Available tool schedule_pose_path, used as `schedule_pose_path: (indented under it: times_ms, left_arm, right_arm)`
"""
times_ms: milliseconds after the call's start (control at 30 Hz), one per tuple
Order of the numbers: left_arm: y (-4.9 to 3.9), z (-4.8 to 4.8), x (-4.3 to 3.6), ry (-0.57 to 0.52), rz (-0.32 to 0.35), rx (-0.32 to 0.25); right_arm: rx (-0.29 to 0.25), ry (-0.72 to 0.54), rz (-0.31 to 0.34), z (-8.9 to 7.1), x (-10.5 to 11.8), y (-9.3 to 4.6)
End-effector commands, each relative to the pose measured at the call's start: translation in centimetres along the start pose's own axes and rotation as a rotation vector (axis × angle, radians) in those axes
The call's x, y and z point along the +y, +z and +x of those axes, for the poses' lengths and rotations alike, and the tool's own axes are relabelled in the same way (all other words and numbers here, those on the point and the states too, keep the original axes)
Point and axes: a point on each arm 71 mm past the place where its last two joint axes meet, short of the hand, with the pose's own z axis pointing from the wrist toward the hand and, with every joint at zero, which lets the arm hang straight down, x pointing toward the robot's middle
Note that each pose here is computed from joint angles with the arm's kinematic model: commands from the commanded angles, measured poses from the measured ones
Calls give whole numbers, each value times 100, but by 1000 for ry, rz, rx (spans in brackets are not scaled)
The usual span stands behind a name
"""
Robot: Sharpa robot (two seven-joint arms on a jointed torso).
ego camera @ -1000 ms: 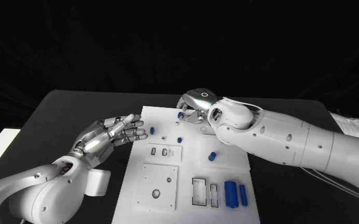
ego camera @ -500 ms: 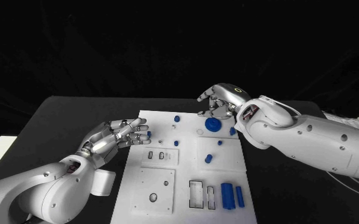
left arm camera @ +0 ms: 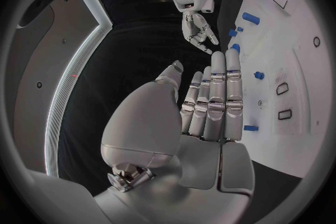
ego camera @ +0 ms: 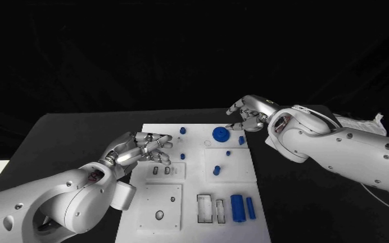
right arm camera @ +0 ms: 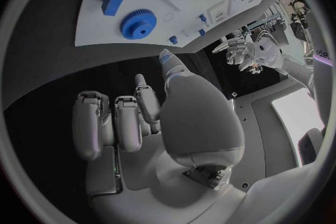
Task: Assemble the parts on the task board
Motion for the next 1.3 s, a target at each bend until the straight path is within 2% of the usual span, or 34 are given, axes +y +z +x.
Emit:
schedule_pose_path:
  times_ms: [33, 700, 1300]
  left_arm:
    - [8, 17, 11, 43, -18, 18]
    - [-11, 2, 6, 8, -14, -3]
    - [-29, -24, 4, 6, -16, -11]
  right_arm:
    - [56, -44, 31, 79, -6, 14]
    - [120, -173, 12, 425, 104, 76]
    - [94, -198, 26, 435, 107, 83]
